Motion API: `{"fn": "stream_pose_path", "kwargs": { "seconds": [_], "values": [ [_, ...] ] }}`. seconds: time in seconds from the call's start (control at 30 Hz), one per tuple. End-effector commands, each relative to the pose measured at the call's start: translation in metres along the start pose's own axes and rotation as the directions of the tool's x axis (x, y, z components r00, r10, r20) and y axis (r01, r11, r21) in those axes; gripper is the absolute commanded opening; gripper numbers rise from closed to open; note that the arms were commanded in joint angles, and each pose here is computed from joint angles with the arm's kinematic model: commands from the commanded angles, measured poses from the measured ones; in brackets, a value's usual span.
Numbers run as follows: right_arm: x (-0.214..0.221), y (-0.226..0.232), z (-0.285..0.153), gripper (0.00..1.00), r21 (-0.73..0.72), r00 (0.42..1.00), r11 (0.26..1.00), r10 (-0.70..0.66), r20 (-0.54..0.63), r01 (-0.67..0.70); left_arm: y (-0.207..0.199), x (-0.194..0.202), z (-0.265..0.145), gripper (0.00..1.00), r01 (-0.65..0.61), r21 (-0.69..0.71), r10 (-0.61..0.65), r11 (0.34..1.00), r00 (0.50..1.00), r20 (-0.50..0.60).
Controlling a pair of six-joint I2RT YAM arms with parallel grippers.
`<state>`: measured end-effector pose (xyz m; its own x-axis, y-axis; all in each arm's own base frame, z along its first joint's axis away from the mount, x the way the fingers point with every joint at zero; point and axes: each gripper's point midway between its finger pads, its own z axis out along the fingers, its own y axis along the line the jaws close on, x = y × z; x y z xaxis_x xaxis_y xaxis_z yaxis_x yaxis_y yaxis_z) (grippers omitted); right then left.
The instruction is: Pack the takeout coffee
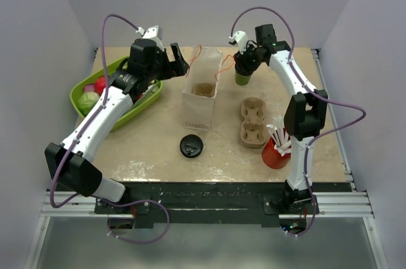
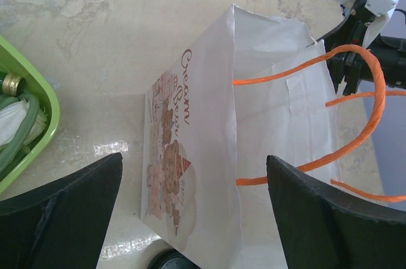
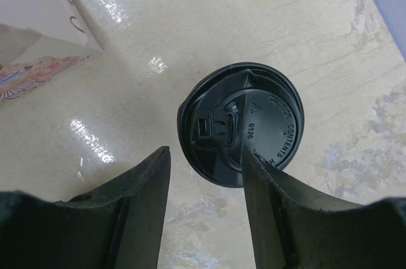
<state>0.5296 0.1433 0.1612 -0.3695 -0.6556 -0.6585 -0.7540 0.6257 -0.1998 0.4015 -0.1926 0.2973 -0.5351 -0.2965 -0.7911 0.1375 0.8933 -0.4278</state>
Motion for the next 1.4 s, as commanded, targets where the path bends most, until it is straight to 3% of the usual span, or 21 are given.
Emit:
{"fn": "stream_pose_path", "kwargs": {
  "seconds": [0.0,0.17,0.43,0.73,0.83,1.13,1.37],
  "values": [
    [-0.012,0.005,0.005,0.50,-0.027,0.998,0.998,-0.056,0.021,0.057,-0.001,-0.010,0.002,1.00,-0.018,0.020,0.018,1.000,0.999,0.031],
    [-0.015,0.003,0.012,0.46,-0.002,0.999,0.999,-0.047,0.022,0.047,0.001,-0.010,0.004,1.00,-0.016,0.014,0.015,1.000,0.999,0.029],
    [-0.011,-0.008,0.016,0.24,0.079,0.999,0.996,-0.035,-0.011,0.036,0.004,-0.012,0.003,1.00,-0.010,0.006,0.009,1.000,0.999,0.035],
    [-0.005,-0.013,0.015,0.17,0.119,0.999,0.992,-0.028,-0.034,0.031,0.005,-0.012,0.002,1.00,-0.007,0.001,0.007,1.000,0.999,0.036],
    [-0.013,-0.013,0.011,0.01,0.125,0.999,0.992,-0.035,-0.011,0.036,0.005,-0.013,0.002,1.00,-0.007,0.004,0.007,1.000,0.999,0.036],
    [-0.048,-0.015,-0.026,0.00,0.180,0.992,0.983,-0.049,0.119,0.027,0.002,-0.014,0.001,1.00,-0.004,0.017,0.003,1.000,0.999,0.041],
    [-0.080,-0.016,-0.092,0.00,0.271,0.971,0.962,-0.046,0.237,-0.021,-0.005,-0.015,0.002,1.00,-0.005,0.059,0.003,0.998,0.999,0.041]
  ]
}}
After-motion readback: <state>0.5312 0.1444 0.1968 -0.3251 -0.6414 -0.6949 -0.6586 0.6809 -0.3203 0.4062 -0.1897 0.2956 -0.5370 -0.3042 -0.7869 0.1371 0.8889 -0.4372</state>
